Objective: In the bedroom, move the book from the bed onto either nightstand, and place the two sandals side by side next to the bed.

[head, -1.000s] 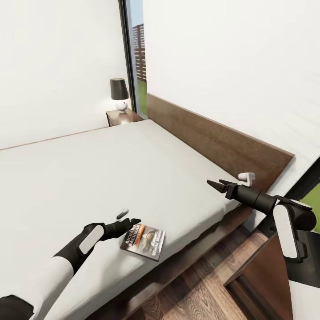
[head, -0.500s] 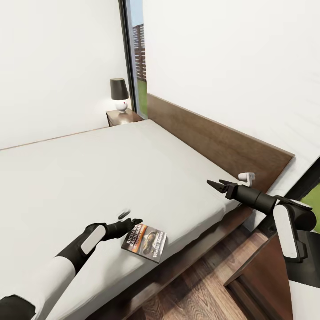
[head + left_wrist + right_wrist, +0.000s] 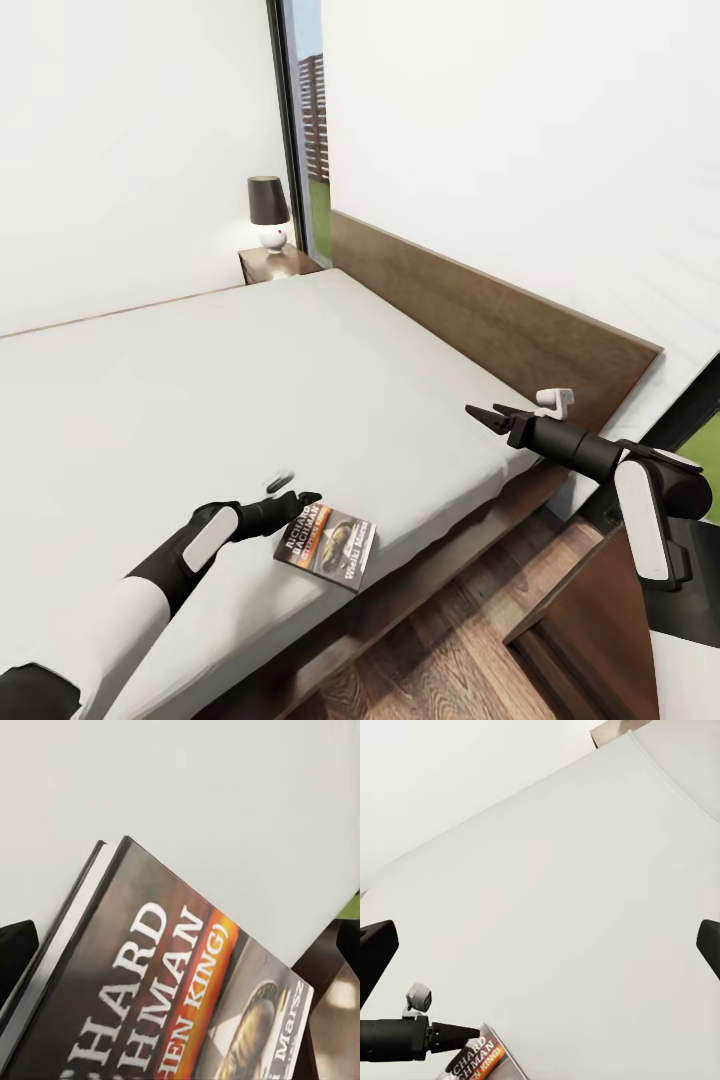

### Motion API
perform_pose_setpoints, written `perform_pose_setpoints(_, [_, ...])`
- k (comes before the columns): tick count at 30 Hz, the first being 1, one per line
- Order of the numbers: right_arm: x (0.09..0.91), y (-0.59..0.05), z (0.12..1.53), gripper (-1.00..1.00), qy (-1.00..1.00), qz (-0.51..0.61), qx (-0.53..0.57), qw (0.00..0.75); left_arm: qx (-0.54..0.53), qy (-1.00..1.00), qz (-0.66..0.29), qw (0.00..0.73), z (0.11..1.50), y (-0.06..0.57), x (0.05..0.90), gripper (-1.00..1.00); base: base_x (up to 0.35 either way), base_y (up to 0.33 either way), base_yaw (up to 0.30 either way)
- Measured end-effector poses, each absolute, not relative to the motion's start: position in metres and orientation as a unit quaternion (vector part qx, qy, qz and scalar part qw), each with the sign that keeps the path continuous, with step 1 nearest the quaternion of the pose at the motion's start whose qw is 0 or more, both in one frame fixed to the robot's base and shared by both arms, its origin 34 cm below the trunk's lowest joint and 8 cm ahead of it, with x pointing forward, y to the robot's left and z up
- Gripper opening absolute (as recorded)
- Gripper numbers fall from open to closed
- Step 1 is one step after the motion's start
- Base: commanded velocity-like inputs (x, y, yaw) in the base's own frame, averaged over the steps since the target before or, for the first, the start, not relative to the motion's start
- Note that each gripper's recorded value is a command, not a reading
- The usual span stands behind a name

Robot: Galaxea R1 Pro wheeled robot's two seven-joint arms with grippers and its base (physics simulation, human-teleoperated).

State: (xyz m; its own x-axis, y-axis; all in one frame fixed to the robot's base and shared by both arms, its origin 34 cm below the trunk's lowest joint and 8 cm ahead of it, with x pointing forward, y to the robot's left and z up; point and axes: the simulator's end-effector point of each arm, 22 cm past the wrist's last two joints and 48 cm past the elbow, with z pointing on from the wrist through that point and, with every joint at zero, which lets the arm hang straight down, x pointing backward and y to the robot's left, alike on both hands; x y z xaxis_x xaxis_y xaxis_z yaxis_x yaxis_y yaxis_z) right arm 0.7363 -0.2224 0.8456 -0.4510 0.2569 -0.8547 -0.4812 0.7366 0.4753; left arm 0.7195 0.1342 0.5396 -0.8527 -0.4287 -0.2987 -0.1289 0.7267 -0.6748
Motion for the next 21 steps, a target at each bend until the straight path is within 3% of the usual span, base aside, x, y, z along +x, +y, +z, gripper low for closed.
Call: perform_pose_setpoints(21, [0.737, -0.225, 0.844, 1.00, 0.775, 0.355, -0.068, 0.519, -0.158, 0.899, -0.336, 0.233, 0.542, 0.148, 0.720, 1.00, 0.000, 0.000, 0.000])
